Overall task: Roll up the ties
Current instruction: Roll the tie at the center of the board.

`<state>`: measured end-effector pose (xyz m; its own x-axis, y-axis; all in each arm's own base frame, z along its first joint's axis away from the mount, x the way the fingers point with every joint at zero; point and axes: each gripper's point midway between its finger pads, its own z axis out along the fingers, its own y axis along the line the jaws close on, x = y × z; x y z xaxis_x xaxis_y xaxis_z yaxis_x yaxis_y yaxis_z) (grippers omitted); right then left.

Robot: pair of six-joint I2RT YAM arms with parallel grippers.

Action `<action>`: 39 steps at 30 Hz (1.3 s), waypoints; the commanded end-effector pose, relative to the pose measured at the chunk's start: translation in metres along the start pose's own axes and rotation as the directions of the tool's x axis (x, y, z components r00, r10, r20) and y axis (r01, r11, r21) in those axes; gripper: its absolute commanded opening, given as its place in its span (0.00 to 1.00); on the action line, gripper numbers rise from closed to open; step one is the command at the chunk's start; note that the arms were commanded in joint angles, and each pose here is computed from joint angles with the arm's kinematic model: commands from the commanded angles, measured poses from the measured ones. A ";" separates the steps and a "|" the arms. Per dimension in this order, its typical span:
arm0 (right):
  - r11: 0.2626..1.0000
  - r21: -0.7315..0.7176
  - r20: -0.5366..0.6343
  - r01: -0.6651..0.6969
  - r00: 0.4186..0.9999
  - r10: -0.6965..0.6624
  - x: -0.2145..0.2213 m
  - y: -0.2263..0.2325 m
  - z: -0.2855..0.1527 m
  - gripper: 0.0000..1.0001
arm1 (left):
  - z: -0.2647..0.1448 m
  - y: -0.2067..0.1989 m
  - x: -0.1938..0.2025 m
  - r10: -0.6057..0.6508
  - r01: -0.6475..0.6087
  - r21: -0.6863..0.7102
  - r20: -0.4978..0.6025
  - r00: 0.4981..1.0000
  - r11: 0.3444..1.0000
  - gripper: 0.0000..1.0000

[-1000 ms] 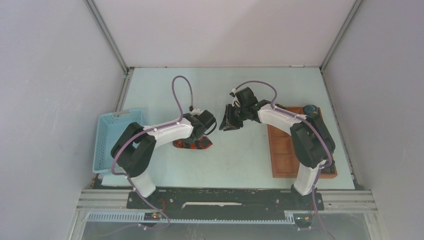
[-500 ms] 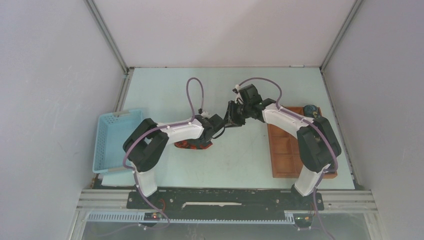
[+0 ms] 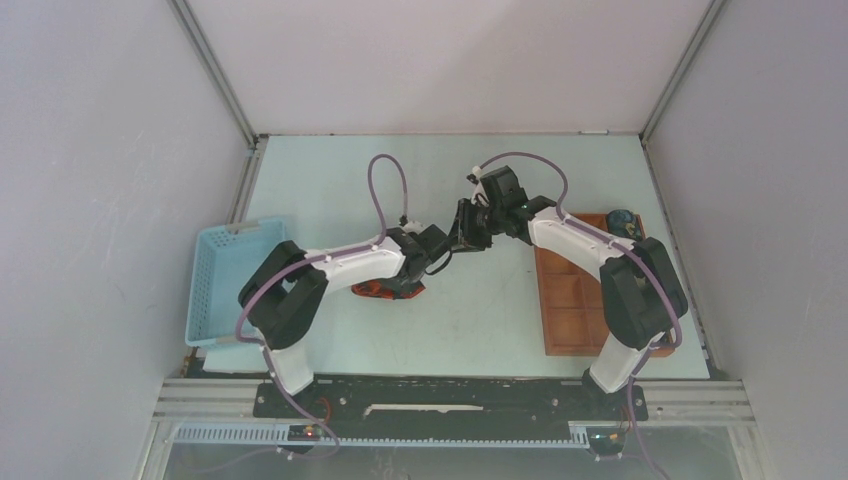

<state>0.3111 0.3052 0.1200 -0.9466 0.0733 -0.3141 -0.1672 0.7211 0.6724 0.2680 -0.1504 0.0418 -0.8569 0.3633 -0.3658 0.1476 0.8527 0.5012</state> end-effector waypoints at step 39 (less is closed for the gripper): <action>0.954 -0.287 -0.104 0.081 0.988 -0.115 0.041 0.152 0.105 0.25 | -0.034 0.117 0.021 -0.673 0.605 0.487 -0.046 0.738 0.630 0.80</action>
<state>0.2737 0.4608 0.1195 -0.9520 -0.0807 -0.2953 -0.2882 0.5615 0.7757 0.2498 -0.0441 0.1161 -0.7349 -0.3422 -0.5856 -0.2479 0.9392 -0.2377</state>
